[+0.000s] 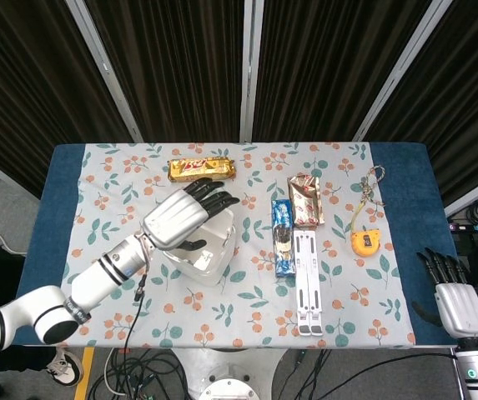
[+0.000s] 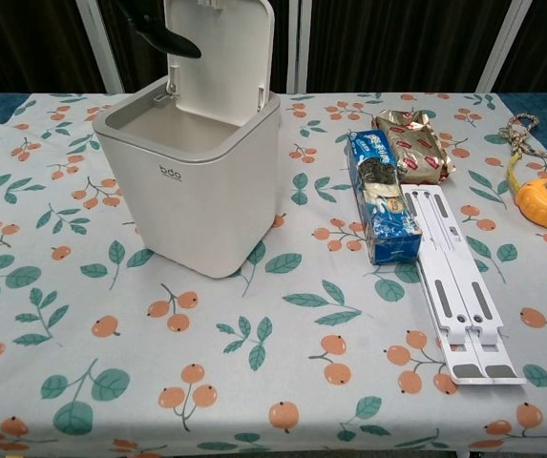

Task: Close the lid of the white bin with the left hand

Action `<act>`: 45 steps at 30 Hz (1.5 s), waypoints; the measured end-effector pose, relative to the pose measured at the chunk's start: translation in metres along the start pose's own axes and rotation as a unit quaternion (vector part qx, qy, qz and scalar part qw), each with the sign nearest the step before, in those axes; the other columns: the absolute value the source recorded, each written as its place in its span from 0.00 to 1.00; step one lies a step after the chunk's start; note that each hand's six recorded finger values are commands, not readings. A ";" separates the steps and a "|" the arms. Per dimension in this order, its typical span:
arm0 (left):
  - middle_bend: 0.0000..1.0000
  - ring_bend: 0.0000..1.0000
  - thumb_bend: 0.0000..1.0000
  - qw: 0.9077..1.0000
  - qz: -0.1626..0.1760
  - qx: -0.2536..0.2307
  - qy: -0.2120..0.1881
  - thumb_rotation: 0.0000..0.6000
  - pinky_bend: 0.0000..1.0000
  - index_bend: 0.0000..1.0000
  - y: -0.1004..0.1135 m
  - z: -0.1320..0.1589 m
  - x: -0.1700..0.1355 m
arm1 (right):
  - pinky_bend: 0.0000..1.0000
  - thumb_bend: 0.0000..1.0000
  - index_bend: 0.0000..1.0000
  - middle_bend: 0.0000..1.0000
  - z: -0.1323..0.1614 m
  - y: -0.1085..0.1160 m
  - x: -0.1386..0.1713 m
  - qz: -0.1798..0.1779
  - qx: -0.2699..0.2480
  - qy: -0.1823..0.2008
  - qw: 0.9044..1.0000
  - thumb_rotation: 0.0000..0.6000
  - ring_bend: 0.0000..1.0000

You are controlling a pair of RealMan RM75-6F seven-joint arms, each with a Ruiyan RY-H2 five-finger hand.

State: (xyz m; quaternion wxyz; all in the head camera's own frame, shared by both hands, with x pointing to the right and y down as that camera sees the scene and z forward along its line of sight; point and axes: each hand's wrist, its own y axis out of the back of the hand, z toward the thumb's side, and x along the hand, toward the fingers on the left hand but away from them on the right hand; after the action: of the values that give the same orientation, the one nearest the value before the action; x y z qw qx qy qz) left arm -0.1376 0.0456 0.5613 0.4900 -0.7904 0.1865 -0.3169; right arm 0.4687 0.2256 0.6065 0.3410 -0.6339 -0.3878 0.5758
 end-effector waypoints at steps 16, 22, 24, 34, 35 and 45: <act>0.17 0.07 0.19 0.998 -0.055 0.034 0.008 1.00 0.12 0.13 -0.008 -0.004 -0.008 | 0.00 0.14 0.00 0.00 -0.004 -0.002 -0.001 -0.001 0.000 -0.002 1.000 1.00 0.00; 0.17 0.07 0.19 0.996 -0.076 0.035 0.019 1.00 0.12 0.13 -0.007 -0.006 -0.021 | 0.00 0.15 0.00 0.00 -0.003 -0.004 -0.001 0.002 -0.002 -0.002 1.000 1.00 0.00; 0.17 0.07 0.19 0.996 -0.076 0.029 0.024 1.00 0.12 0.13 -0.005 -0.007 -0.026 | 0.00 0.15 0.00 0.00 -0.003 -0.004 -0.002 0.003 -0.001 -0.001 1.000 1.00 0.00; 0.17 0.07 0.20 0.995 -0.096 0.009 0.036 1.00 0.12 0.13 -0.008 -0.005 -0.059 | 0.00 0.15 0.00 0.00 0.000 -0.008 -0.002 0.009 0.000 0.002 1.000 1.00 0.00; 0.17 0.07 0.20 0.995 -0.097 0.008 0.036 1.00 0.12 0.13 -0.009 -0.005 -0.062 | 0.00 0.15 0.00 0.00 0.000 -0.009 -0.002 0.010 0.000 0.002 1.000 1.00 0.00; 0.17 0.07 0.20 0.995 -0.096 0.004 0.041 1.00 0.12 0.13 -0.019 -0.004 -0.081 | 0.00 0.15 0.00 0.00 0.004 -0.011 -0.003 0.015 0.002 0.006 1.000 1.00 0.00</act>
State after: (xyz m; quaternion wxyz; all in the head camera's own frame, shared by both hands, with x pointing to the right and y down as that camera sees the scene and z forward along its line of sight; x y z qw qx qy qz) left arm -0.1998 0.1003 0.5539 0.4523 -0.7893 0.1283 -0.3950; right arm 0.4632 0.2282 0.6175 0.3361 -0.6422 -0.3749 0.5780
